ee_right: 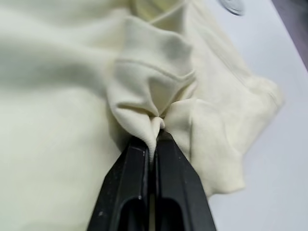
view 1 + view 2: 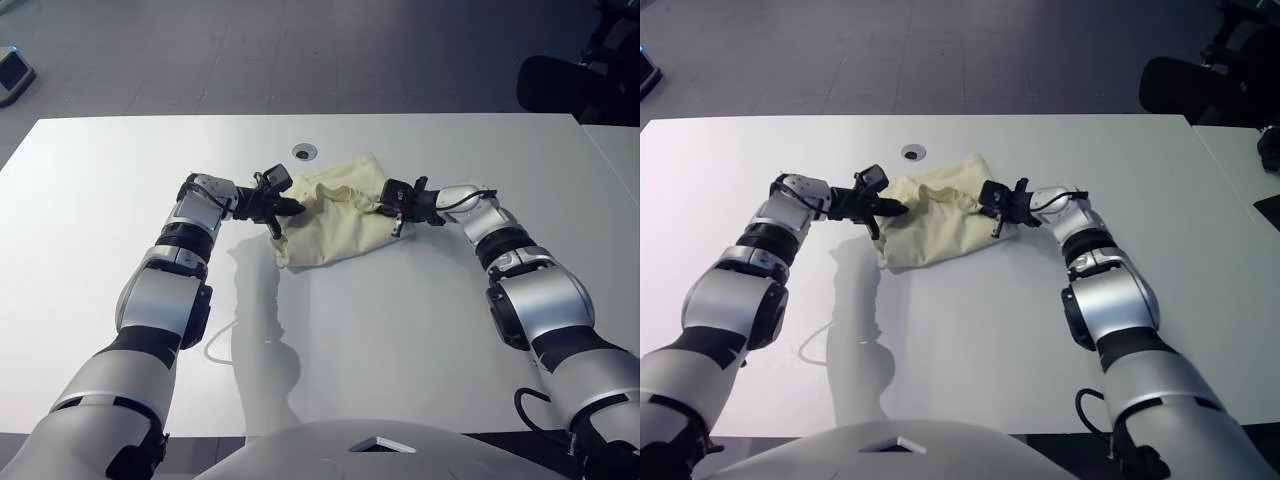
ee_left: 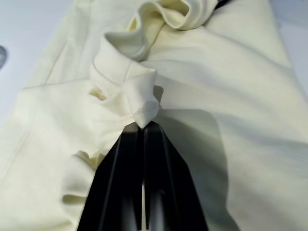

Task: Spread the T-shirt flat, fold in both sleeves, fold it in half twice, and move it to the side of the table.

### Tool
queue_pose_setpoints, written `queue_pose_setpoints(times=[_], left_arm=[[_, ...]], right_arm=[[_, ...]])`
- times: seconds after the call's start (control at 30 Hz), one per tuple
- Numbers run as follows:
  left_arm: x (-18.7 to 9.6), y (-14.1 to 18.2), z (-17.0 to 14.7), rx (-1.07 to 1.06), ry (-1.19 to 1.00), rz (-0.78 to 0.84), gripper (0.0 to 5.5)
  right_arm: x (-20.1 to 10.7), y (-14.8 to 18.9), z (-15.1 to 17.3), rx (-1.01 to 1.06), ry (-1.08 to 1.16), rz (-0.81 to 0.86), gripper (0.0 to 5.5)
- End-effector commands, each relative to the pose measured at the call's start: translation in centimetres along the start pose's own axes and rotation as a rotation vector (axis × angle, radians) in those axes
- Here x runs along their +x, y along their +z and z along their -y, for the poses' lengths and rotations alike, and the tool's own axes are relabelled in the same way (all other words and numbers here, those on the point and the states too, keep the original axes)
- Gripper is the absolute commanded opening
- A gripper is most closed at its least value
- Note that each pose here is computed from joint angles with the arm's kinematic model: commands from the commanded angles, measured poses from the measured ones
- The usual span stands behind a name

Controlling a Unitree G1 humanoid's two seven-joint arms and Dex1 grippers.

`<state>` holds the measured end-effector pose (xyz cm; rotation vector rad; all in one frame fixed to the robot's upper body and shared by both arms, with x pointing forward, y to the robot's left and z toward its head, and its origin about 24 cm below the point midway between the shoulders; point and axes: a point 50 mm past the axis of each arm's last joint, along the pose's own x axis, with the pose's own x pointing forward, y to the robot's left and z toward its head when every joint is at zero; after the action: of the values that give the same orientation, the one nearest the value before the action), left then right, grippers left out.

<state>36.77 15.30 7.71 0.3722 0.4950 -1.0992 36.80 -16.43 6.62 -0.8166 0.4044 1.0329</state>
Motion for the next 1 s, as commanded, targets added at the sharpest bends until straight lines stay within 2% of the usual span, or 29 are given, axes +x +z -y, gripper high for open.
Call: queue_pose_setpoints(times=[0.03,0.2,0.37,0.67,0.83,1.0], left_arm=[[-0.4,0.0,0.5,0.034,-0.075,-0.006,0.00],[-1.3,-1.0,1.2,0.028,-0.173,-0.033,0.00],[-2.3,-1.2,1.5,0.015,-0.218,-0.038,0.00],[-4.6,2.2,-1.1,-0.018,-0.101,0.070,0.00],[-4.9,2.1,-1.8,-0.011,-0.051,0.038,0.00],[-4.6,0.9,-2.2,-0.023,0.019,-0.026,0.00]], right_arm=[[0.0,-3.2,-4.5,0.011,0.329,-0.055,0.02],[-0.9,-2.3,-5.8,-0.010,0.485,0.042,0.02],[-2.1,-1.5,-5.9,0.023,0.482,0.086,0.02],[-4.9,3.3,-0.2,0.277,0.312,0.302,0.02],[-4.2,3.6,1.7,0.415,0.225,0.336,0.02],[-2.2,2.9,2.5,0.527,0.108,0.282,0.02]])
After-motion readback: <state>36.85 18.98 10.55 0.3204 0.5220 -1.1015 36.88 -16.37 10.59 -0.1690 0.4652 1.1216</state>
